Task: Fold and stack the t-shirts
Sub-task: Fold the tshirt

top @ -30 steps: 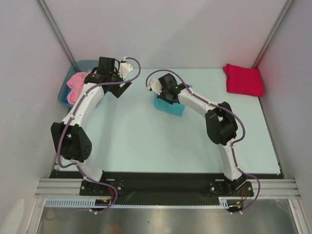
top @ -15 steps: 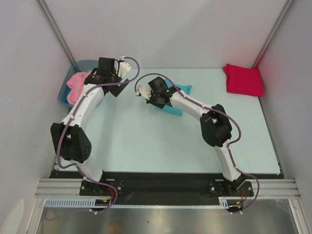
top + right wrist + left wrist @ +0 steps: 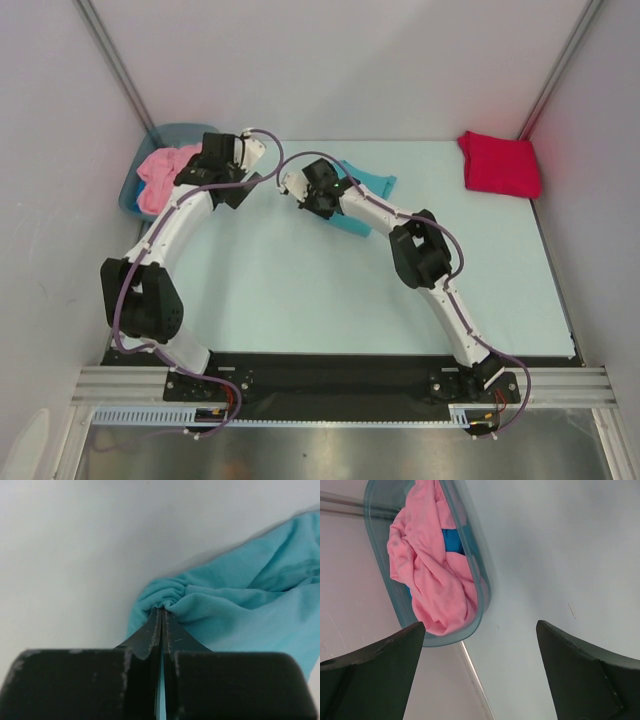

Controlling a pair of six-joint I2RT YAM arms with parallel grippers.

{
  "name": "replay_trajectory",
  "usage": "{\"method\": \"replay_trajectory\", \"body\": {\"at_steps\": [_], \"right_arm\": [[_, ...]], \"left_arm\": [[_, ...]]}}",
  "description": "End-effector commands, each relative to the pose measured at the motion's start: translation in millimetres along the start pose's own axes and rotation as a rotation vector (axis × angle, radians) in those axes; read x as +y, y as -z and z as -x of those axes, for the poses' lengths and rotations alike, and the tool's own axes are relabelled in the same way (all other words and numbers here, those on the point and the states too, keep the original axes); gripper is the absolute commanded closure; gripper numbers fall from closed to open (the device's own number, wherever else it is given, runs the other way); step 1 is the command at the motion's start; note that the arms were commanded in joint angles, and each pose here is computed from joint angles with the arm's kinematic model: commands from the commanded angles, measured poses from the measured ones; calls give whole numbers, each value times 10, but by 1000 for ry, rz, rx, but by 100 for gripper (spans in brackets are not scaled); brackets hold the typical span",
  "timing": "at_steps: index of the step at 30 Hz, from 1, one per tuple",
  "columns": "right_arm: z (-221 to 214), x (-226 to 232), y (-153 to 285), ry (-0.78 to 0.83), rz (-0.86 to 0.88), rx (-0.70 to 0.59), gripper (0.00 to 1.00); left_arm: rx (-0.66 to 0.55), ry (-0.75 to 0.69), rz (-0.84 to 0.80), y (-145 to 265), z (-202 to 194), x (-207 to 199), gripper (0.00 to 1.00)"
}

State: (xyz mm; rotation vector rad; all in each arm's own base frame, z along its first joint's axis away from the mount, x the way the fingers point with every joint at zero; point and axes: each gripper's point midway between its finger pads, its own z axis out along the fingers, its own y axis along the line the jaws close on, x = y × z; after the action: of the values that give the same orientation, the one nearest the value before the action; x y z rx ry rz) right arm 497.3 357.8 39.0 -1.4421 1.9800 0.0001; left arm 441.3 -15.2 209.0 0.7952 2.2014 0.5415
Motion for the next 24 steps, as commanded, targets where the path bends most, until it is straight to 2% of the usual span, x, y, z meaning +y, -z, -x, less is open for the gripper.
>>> {"method": "replay_trajectory", "body": {"at_steps": [1, 9, 10, 14, 17, 18, 19, 20, 21, 22, 24], "right_arm": [[-111, 21, -121, -1, 24, 24, 100], [432, -187, 542, -2, -9, -111, 100], [549, -287, 723, -3, -35, -145, 100], [698, -599, 920, 3, -171, -176, 100], [584, -914, 917, 34, -335, -116, 100], [416, -1033, 904, 62, -415, -44, 100], [436, -1182, 894, 81, -506, -56, 100], [324, -1311, 928, 100, -604, -5, 100], [42, -1248, 756, 227, -614, 85, 100], [174, -1423, 825, 234, -748, 12, 100], [-118, -1413, 653, 361, -800, 93, 100]], "left_arm": [[-79, 51, 65, 184, 187, 229, 0], [-106, 52, 43, 78, 370, 252, 0], [-110, 56, 42, 73, 402, 265, 0], [-124, 68, 17, -2, 507, 243, 0], [-140, 80, -3, -24, 597, 225, 0], [-142, 84, -10, -37, 611, 215, 0], [-146, 81, -19, -50, 630, 189, 0], [-149, 78, -26, -58, 642, 172, 0], [-149, 73, -31, -69, 645, 156, 0], [-150, 72, -37, -81, 648, 140, 0], [-149, 71, -40, -106, 647, 127, 0]]}}
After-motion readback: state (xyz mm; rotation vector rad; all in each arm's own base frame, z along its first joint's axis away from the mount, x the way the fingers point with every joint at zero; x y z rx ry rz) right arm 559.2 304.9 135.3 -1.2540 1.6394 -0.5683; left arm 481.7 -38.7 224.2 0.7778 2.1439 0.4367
